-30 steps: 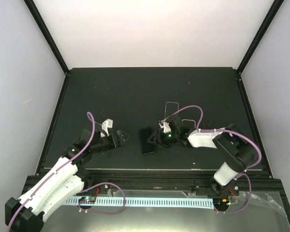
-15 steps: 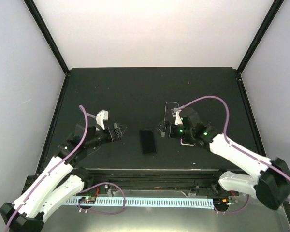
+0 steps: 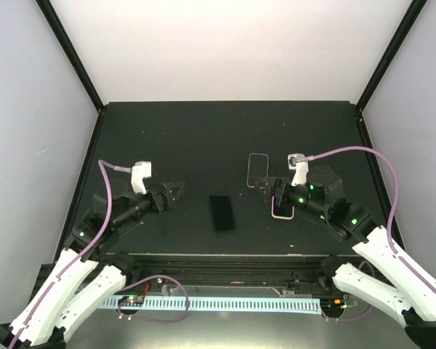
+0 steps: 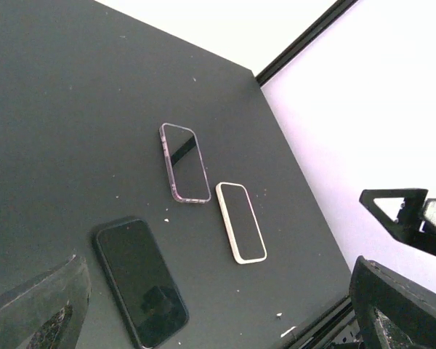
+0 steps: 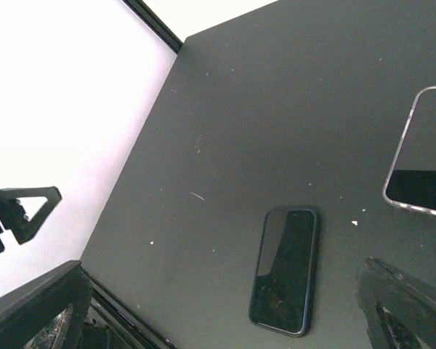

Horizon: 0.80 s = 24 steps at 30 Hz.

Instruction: Put the phone into the phone case

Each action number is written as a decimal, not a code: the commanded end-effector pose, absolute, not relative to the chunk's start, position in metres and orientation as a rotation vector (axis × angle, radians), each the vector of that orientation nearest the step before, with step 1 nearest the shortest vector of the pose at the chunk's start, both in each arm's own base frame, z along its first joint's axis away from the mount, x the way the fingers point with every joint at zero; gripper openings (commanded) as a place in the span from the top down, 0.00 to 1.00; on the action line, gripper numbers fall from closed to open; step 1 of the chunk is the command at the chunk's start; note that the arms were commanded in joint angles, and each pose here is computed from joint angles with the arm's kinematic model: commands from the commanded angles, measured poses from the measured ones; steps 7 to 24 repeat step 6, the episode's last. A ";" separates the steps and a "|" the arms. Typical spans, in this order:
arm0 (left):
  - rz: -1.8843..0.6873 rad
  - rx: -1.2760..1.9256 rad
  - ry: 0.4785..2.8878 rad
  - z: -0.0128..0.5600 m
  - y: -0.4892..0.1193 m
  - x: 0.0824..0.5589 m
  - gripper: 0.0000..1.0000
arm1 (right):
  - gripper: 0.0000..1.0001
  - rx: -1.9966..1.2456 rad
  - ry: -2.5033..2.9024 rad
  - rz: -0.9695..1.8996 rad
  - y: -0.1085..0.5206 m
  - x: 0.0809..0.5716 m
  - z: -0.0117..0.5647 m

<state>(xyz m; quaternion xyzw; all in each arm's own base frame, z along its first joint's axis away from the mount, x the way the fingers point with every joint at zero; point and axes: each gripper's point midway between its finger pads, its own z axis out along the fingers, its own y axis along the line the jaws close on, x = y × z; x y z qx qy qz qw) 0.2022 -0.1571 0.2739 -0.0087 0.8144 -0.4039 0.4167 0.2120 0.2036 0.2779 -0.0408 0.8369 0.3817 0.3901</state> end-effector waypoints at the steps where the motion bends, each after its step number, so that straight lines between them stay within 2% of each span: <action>1: -1.033 0.040 1.946 0.295 -0.158 0.199 0.01 | 0.00 -0.083 2.160 0.950 0.198 0.209 0.263; 24: -0.982 0.049 1.967 0.282 -0.154 0.201 0.01 | 0.00 -0.064 2.174 0.921 0.194 0.211 0.252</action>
